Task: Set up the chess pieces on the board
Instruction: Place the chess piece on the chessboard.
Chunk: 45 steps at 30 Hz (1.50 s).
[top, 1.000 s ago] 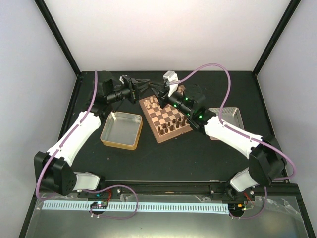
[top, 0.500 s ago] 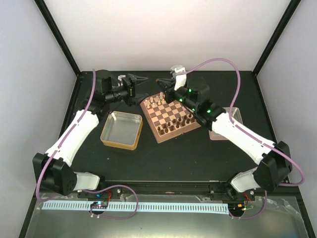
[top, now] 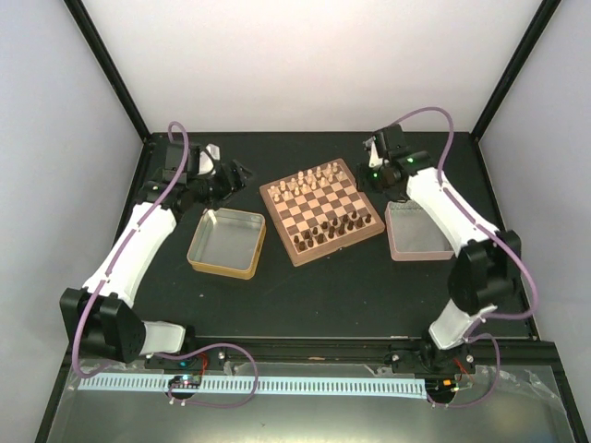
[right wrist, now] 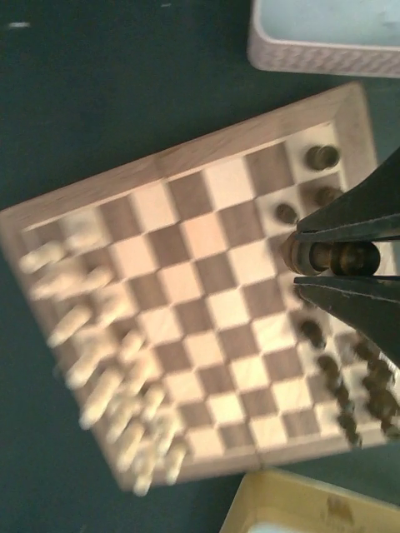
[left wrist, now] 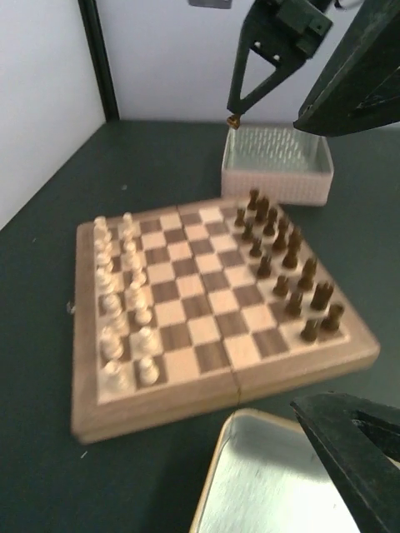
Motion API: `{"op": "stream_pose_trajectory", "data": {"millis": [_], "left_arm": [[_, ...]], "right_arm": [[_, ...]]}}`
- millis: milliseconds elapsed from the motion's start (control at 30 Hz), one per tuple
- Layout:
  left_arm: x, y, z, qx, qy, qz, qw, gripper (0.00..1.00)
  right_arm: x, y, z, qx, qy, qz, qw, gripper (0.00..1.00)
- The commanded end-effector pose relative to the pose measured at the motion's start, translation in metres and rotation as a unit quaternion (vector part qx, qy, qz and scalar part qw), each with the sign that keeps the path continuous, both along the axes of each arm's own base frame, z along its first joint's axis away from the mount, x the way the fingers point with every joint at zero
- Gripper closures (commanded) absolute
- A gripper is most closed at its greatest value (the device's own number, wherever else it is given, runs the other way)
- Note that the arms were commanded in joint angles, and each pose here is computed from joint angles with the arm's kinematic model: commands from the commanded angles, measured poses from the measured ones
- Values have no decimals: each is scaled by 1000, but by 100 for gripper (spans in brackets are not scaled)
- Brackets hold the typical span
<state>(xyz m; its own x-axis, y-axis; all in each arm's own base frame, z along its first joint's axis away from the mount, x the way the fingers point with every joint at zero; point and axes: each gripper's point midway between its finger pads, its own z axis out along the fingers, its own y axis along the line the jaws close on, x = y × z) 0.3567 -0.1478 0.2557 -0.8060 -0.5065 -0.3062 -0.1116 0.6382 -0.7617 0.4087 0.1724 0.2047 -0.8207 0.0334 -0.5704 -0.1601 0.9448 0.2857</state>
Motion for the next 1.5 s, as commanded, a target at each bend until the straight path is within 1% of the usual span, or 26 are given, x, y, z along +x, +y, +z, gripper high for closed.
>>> {"op": "stream_pose_trajectory", "data": {"millis": [0,133,300,633,900,1067,1367,1467], "left_arm": [[-2,22,-3,127,-70,-33,989,14],[2,21,-6,144,-82,-52,985,15],[6,20,-9,151,-88,-58,983,15],[12,21,-16,160,-77,-61,982,15],[12,21,-20,158,-66,-60,983,15],[12,22,-19,160,-68,-56,983,15],[9,24,-21,163,-61,-55,983,15],[8,24,-21,166,-61,-54,983,15]], "right_arm": [[-22,-24,-55,-60,135,-7,989,99],[-13,-24,-78,-89,174,4,981,99],[-5,-25,-101,-112,209,8,971,99],[14,-31,-124,-157,226,9,961,99],[14,-34,-140,-171,241,9,955,99],[14,-32,-147,-166,248,12,954,98],[9,-30,-156,-159,259,15,952,91],[9,-30,-158,-162,261,12,952,87]]}}
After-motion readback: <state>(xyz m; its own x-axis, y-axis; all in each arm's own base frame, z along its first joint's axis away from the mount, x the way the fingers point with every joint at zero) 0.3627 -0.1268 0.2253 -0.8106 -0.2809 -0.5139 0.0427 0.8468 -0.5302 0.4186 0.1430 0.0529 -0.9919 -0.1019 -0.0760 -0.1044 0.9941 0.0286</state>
